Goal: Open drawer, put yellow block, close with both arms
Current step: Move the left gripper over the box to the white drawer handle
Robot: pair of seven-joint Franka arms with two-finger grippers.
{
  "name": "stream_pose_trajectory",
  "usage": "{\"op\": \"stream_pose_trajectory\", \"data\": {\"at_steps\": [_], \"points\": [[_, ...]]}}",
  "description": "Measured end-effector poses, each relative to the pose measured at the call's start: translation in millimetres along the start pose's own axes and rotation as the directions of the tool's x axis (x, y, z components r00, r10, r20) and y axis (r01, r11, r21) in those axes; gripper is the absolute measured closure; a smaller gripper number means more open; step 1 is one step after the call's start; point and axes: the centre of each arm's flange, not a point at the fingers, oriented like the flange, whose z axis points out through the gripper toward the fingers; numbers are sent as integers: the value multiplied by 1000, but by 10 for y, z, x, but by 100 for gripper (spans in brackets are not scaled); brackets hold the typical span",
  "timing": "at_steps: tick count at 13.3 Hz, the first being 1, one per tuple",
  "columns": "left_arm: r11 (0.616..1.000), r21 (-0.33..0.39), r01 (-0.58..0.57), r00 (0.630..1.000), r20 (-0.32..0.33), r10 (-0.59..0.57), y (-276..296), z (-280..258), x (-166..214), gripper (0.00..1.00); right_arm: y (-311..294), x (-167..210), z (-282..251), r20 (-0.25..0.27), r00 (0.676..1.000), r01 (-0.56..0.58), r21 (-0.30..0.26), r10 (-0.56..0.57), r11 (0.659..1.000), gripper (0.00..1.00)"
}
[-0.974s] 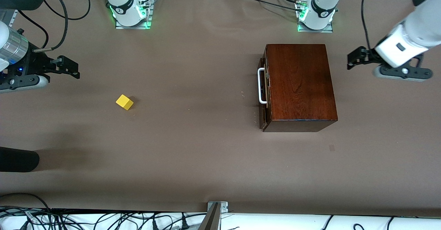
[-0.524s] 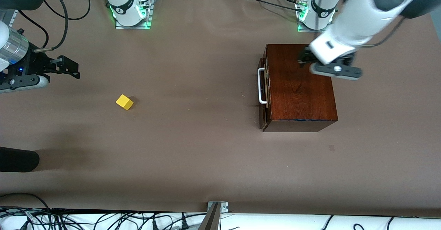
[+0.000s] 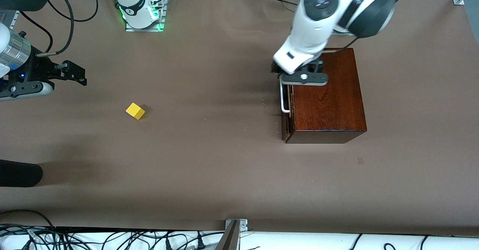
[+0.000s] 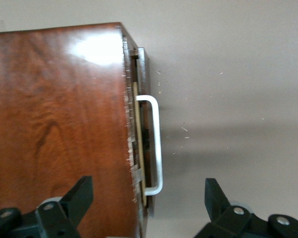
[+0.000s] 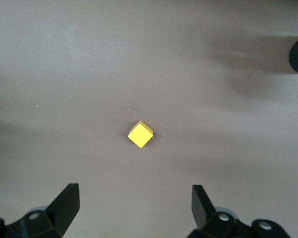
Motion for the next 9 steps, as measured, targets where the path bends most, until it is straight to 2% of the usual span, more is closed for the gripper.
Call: {"op": "stream_pose_trajectory", "data": {"at_steps": [5,9], "points": [[983,179,-31,999,-35,38,589,691,-139,0,-1,2,-3,-2,1000,0,0,0,1000,0],[977,214,10,1000,-25,-5,745,1032,-164,0,-44,9,-1,-3,1000,8,0,-8,1000,0]]}}
